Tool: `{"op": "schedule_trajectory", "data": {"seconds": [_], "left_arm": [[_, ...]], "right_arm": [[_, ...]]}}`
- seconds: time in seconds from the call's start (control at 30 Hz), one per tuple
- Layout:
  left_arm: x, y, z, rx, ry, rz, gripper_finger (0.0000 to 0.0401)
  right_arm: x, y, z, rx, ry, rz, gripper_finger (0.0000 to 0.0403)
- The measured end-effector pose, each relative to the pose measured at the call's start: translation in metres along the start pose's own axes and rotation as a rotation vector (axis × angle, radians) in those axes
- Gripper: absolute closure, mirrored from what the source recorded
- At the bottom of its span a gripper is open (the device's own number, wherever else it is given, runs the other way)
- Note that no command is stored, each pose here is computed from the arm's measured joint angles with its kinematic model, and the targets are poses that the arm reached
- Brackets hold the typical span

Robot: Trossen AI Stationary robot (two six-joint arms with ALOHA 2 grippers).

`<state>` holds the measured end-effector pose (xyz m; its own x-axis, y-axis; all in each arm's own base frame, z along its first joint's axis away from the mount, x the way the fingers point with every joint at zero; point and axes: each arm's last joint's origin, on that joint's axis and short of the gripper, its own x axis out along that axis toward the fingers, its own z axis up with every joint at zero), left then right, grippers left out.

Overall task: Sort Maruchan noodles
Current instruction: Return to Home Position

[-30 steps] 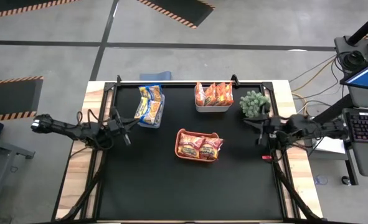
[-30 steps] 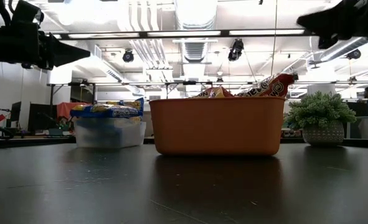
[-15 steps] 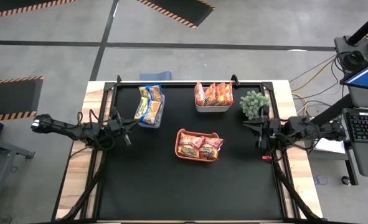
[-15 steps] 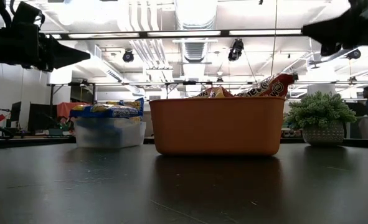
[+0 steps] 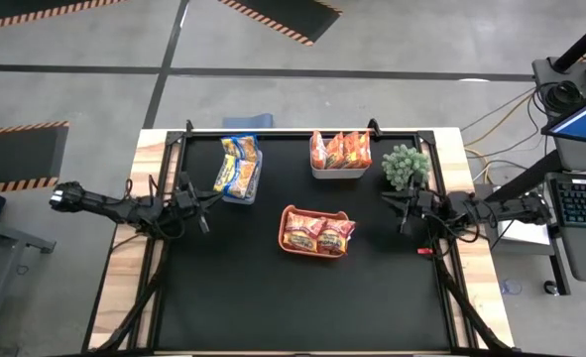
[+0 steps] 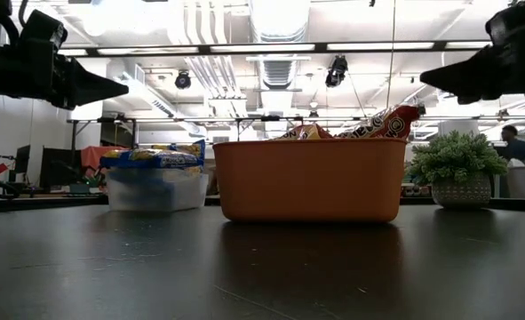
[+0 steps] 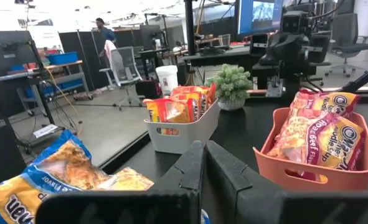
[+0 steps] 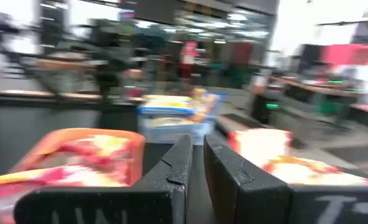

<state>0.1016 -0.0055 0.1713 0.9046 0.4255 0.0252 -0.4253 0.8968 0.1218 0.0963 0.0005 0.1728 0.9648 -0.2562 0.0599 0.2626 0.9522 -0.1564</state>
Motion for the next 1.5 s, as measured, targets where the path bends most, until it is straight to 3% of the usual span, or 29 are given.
{"op": "schedule_trajectory", "data": {"seconds": [0.3, 0.7, 1.5], "left_arm": [[0.0001, 0.0, 0.0002, -0.014, -0.002, 0.001, 0.0401], [0.0001, 0.0, 0.0006, -0.017, -0.005, 0.001, 0.0401], [0.0001, 0.0001, 0.0006, -0.017, -0.005, 0.0, 0.0401]], "right_arm": [[0.0003, -0.0077, -0.0034, -0.016, 0.078, -0.299, 0.0371], [0.0006, -0.0074, -0.004, 0.06, 0.072, -0.301, 0.0371], [0.0006, -0.0073, -0.0044, 0.049, 0.075, -0.3, 0.0371]]}}
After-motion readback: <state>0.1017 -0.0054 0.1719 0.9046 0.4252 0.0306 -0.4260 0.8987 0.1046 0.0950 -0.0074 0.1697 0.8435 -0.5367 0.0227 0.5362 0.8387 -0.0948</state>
